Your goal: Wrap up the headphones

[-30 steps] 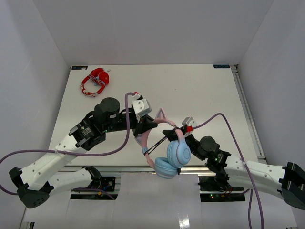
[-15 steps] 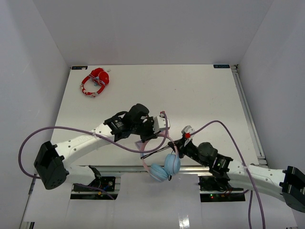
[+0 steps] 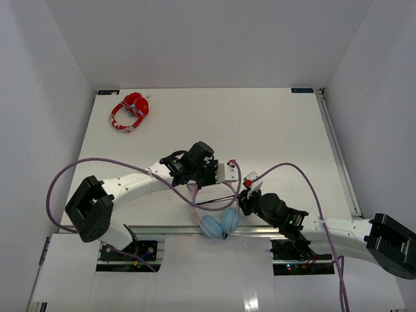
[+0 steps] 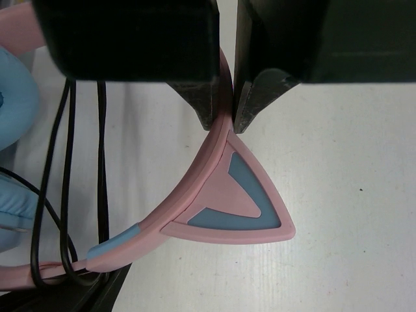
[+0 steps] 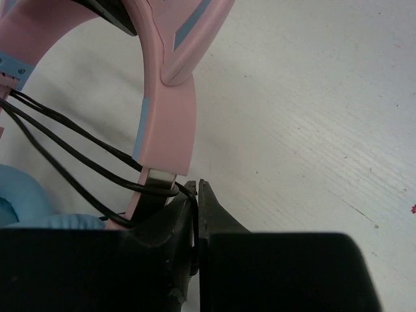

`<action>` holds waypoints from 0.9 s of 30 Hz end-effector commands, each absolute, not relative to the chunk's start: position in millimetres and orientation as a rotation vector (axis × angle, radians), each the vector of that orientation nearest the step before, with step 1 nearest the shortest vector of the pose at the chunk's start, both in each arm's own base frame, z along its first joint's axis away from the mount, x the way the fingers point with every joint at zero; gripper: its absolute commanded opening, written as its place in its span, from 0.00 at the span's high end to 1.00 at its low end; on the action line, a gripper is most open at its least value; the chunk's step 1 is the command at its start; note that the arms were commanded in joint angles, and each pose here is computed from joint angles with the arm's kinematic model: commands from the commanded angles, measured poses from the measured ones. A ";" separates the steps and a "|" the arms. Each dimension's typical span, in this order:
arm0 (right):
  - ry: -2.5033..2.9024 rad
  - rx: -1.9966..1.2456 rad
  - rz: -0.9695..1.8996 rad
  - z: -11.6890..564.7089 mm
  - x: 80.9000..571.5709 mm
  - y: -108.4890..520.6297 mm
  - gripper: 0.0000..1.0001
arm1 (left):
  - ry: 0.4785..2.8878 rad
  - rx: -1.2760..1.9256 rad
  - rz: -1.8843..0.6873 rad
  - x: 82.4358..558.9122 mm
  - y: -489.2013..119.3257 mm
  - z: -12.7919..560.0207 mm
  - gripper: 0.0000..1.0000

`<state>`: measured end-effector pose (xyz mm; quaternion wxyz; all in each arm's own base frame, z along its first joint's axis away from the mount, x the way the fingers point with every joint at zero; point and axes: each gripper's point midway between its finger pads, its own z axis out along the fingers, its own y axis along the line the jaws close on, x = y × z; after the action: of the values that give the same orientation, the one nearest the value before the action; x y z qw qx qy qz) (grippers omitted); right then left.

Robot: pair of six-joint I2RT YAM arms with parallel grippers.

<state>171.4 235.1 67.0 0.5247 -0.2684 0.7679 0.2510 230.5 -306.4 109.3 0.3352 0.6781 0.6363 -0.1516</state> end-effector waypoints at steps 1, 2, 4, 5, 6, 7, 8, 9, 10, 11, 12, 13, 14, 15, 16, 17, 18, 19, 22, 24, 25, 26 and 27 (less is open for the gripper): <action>1.768 -0.475 0.495 96.6 205.4 232.0 0.90 | 1.550 1.858 -0.319 252.0 -294.8 106.7 1.00; 1.771 -0.479 0.486 95.6 206.4 232.4 0.90 | 1.545 1.865 -0.319 256.5 -294.7 104.2 1.00; 1.781 -0.487 0.470 94.0 209.2 235.6 0.90 | 1.523 1.879 -0.346 260.8 -301.0 105.0 1.00; 1.783 -0.488 0.464 93.7 210.2 236.7 0.90 | 1.522 1.898 -0.350 262.7 -302.5 100.4 1.00; 1.783 -0.489 0.458 93.5 211.6 237.1 0.90 | 1.530 1.919 -0.354 262.6 -302.6 95.6 1.00; 1.783 -0.488 0.452 93.6 213.3 237.7 0.89 | 1.535 1.942 -0.353 263.3 -303.2 92.4 1.00; 1.784 -0.486 0.446 93.5 215.1 238.0 0.89 | 1.538 1.962 -0.350 264.9 -303.9 89.7 1.00; 1.789 -0.483 0.435 92.2 217.0 237.4 0.88 | 1.538 1.972 -0.344 266.7 -304.5 88.3 1.00; 1.794 -0.481 0.421 90.5 219.1 236.5 0.87 | 1.532 1.978 -0.339 268.4 -305.6 88.4 1.00; 1.800 -0.480 0.409 88.7 221.1 235.8 0.86 | 1.527 1.985 -0.337 269.6 -306.7 87.9 1.00; 1.807 -0.481 0.402 86.4 222.4 235.4 0.85 | 1.527 1.993 -0.347 269.2 -308.0 85.1 1.00; 1.811 -0.479 0.397 84.7 223.8 234.8 0.83 | 1.528 1.997 -0.352 269.8 -309.3 83.3 1.00; 1.812 -0.475 0.395 83.5 225.1 233.9 0.82 | 1.530 1.997 -0.355 271.2 -310.8 82.5 1.00; 1.814 -0.471 0.393 82.4 226.4 233.0 0.80 | 1.534 1.997 -0.357 272.5 -312.1 81.5 1.00; 1.815 -0.473 0.399 81.4 226.9 233.0 0.79 | 1.542 2.005 -0.356 272.6 -311.6 78.2 1.00; 1.815 -0.474 0.403 80.5 227.4 233.1 0.77 | 1.551 2.012 -0.353 272.9 -310.9 75.0 1.00; 1.816 -0.475 0.404 79.6 227.7 233.3 0.77 | 1.560 2.017 -0.342 274.4 -309.8 71.8 1.00; 1.817 -0.476 0.405 78.5 227.9 233.4 0.76 | 1.569 2.023 -0.331 275.8 -308.6 68.6 1.00; 1.836 -0.472 0.390 68.7 229.0 228.2 0.77 | 1.580 2.042 -0.314 276.0 -305.0 60.6 1.00; 1.842 -0.469 0.387 64.7 231.8 226.7 0.79 | 1.583 2.043 -0.306 277.4 -304.4 57.5 1.00; 1.843 -0.469 0.387 63.4 232.6 226.6 0.81 | 1.586 2.042 -0.302 278.6 -304.4 55.5 1.00; 1.843 -0.468 0.386 62.6 233.2 226.4 0.84 | 1.590 2.042 -0.297 279.9 -304.6 53.1 1.00; 1.842 -0.468 0.386 61.9 233.9 226.2 0.87 | 1.593 2.041 -0.292 281.1 -304.8 50.8 1.00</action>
<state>216.6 221.3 40.8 0.5253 -0.2331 0.8040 0.1526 277.4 -310.4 59.5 0.2772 0.7386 0.6012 -0.1276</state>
